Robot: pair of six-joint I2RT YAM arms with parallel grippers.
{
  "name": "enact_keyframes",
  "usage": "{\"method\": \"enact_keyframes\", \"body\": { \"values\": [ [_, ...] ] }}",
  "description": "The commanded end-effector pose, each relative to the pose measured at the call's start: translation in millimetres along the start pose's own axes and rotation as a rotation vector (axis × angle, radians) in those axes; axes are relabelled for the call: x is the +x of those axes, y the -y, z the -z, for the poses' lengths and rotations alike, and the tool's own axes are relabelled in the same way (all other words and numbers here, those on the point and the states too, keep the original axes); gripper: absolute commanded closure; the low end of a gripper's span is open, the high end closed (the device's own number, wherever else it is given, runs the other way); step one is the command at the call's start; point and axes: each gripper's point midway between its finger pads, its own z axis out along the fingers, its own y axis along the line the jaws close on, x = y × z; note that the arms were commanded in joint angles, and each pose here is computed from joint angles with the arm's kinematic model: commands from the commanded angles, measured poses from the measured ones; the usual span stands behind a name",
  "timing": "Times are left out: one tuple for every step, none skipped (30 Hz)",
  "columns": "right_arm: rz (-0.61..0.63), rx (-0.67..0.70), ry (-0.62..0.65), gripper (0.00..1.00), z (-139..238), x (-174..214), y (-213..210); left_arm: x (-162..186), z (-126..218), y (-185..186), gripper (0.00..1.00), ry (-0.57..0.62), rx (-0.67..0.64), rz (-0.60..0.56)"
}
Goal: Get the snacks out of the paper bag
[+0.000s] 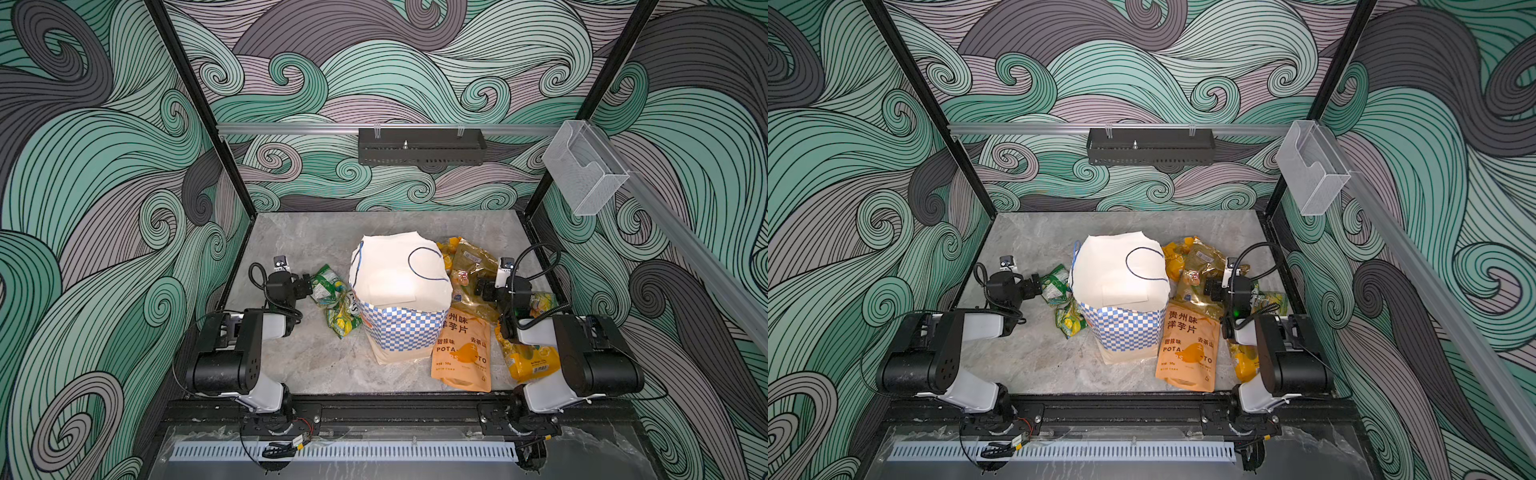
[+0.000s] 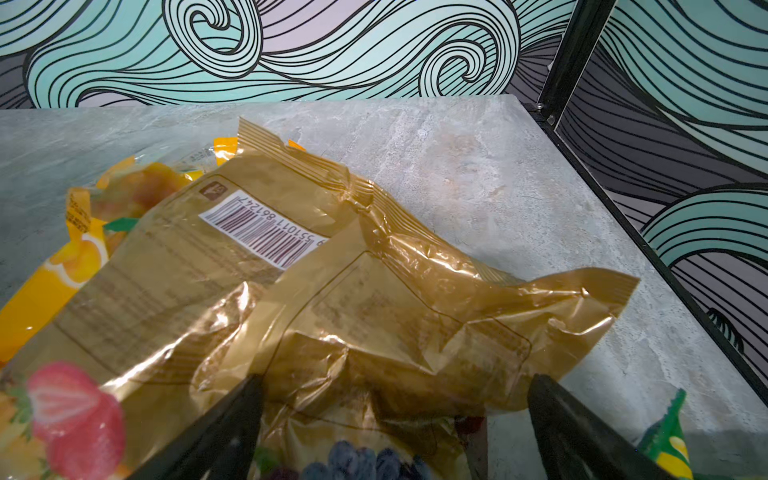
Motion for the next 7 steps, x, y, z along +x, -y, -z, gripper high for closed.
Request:
{"method": "enact_keyframes", "body": {
  "values": [
    [0.012, -0.023, 0.011, 0.0, -4.2, -9.4, -5.2, -8.9, 0.4, -1.2, 0.01, 0.016, -0.014, -0.009],
    [0.012, -0.022, 0.012, 0.0, -4.2, -9.5, -4.9, -8.8, 0.4, -1.3, 0.02, 0.016, -0.014, -0.009],
    [0.012, -0.023, 0.012, 0.0, -4.1, -8.9, -5.4, -8.4, 0.5, -1.2, 0.01, 0.015, -0.014, -0.01],
    [0.012, -0.023, 0.015, 0.0, -3.8, -9.6, -5.3, -8.7, 0.4, -1.1, 0.01, 0.015, -0.013, -0.009],
    [0.012, -0.023, 0.019, 0.0, -2.7, -9.9, -5.1, -8.6, 0.6, -1.1, 0.01, 0.016, -0.013, -0.009],
    [0.011, -0.022, 0.02, 0.0, -2.2, -9.9, -4.8, -8.6, 0.4, -0.8, 0.01, 0.015, -0.012, -0.01],
    [0.012, -0.021, 0.027, 0.0, -1.7, -11.0, -4.6, -8.7, 0.5, -1.2, 0.01, 0.016, -0.014, -0.01]
  ]
}}
